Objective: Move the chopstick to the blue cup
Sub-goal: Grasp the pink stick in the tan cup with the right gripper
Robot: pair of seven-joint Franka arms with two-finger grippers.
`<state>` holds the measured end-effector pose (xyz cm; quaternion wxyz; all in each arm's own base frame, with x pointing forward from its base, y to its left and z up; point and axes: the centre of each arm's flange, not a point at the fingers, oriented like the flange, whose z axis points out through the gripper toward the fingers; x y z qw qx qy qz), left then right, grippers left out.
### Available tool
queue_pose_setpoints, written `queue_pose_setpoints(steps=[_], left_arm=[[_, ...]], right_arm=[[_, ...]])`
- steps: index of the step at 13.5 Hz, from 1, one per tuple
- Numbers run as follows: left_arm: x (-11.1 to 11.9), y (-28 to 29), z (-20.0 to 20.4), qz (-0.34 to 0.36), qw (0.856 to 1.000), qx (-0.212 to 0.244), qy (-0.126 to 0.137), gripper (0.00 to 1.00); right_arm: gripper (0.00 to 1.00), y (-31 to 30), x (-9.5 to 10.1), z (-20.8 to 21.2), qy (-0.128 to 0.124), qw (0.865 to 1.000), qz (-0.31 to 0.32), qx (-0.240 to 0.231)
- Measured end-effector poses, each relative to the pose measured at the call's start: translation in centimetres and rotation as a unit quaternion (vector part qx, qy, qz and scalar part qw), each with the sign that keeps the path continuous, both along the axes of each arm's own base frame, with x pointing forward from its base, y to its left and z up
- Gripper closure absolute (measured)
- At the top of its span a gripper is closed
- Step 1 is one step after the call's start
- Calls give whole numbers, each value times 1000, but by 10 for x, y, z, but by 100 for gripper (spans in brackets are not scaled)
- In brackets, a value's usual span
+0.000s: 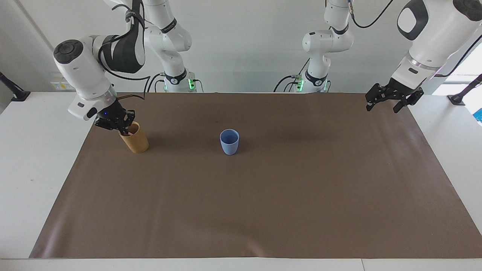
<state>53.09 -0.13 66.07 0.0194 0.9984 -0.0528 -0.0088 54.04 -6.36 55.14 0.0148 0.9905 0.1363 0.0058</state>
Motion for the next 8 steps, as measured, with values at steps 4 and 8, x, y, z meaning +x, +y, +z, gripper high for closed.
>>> queue_pose_setpoints(steps=[4,8], left_arm=[[-9,1,16,1,1000,1,-14,0],[-11,0,19,1,1000,1,-16,0]], right_arm=[[92,9,-21,44,-30,1000,4,-5],[92,48,-26,68,-55,998,26,14]])
